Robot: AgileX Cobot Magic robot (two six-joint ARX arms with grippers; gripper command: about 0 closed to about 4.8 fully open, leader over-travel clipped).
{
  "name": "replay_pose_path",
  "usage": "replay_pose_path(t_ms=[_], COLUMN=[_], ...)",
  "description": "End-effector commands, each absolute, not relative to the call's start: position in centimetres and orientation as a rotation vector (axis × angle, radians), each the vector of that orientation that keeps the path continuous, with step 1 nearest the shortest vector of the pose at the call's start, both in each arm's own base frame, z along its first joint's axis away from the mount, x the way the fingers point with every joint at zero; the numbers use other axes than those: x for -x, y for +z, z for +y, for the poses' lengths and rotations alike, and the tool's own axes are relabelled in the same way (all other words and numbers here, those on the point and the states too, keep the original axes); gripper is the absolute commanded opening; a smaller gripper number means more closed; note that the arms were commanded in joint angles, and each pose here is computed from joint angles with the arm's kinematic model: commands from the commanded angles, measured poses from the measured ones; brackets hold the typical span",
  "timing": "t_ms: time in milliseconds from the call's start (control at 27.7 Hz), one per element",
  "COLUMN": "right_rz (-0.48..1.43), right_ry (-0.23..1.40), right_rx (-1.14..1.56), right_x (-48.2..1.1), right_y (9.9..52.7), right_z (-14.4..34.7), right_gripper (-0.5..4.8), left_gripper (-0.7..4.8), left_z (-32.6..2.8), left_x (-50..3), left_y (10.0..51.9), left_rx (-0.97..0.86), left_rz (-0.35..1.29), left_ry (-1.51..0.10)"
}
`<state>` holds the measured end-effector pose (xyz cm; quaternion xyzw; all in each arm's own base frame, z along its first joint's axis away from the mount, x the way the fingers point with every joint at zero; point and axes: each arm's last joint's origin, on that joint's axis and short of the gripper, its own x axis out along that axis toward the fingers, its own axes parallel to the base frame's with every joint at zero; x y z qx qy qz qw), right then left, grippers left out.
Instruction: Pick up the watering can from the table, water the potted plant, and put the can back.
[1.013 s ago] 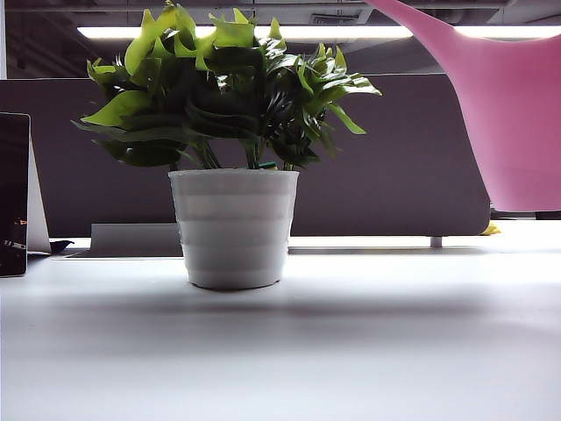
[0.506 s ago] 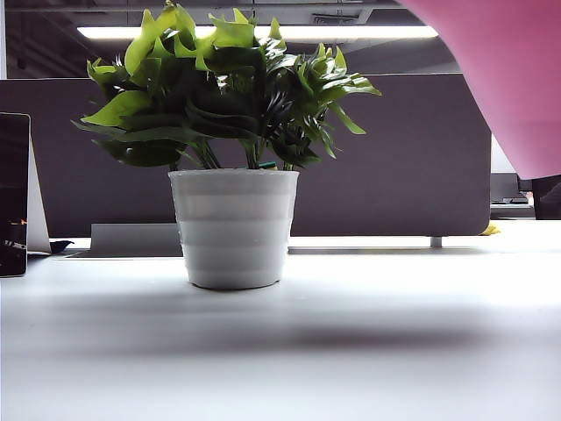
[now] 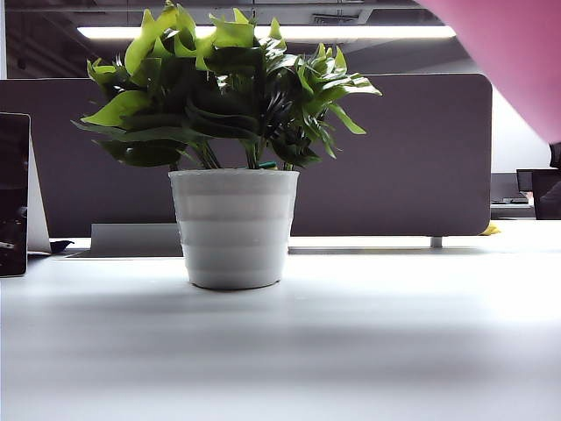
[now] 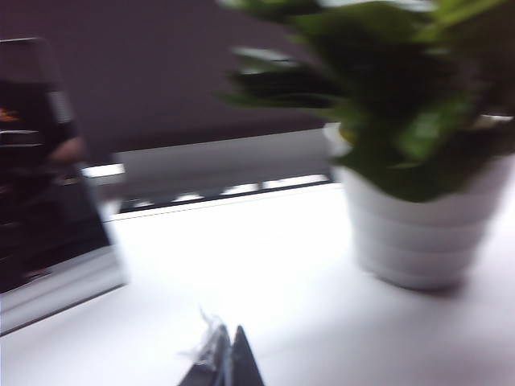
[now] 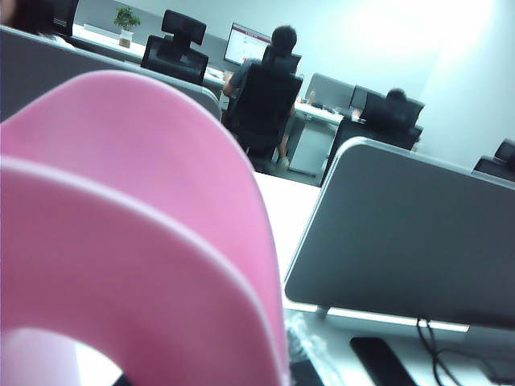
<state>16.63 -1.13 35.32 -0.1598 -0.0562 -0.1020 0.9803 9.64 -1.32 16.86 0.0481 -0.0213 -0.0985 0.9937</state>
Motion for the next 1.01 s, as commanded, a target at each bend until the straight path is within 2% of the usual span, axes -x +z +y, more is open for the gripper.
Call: replay_pose_path(t_ms=[36,398,1013], right_rz=[-0.203,-0.202,-0.206], right_ry=[-0.247,-0.236,-0.216], right_rx=[0.352,0.472,0.607], right_x=[-16.2,-17.4,-18.3], right_y=[37.7,40.6,41.0], right_z=[-0.9,-0.4,1.1], right_gripper=[-0.06,-0.06,-0.06], left_gripper=[-0.05,-0.05,-0.05], left_z=[-0.9,-1.1,-1.1], left_x=[-9.7,-9.7,-9.7], left_y=[17.0,17.0,17.0], left_rx=[-0.097,-0.097,-0.097], left_rz=[-0.051,-0.051,-0.052], left_ry=[-0.158,-0.172,-0.174])
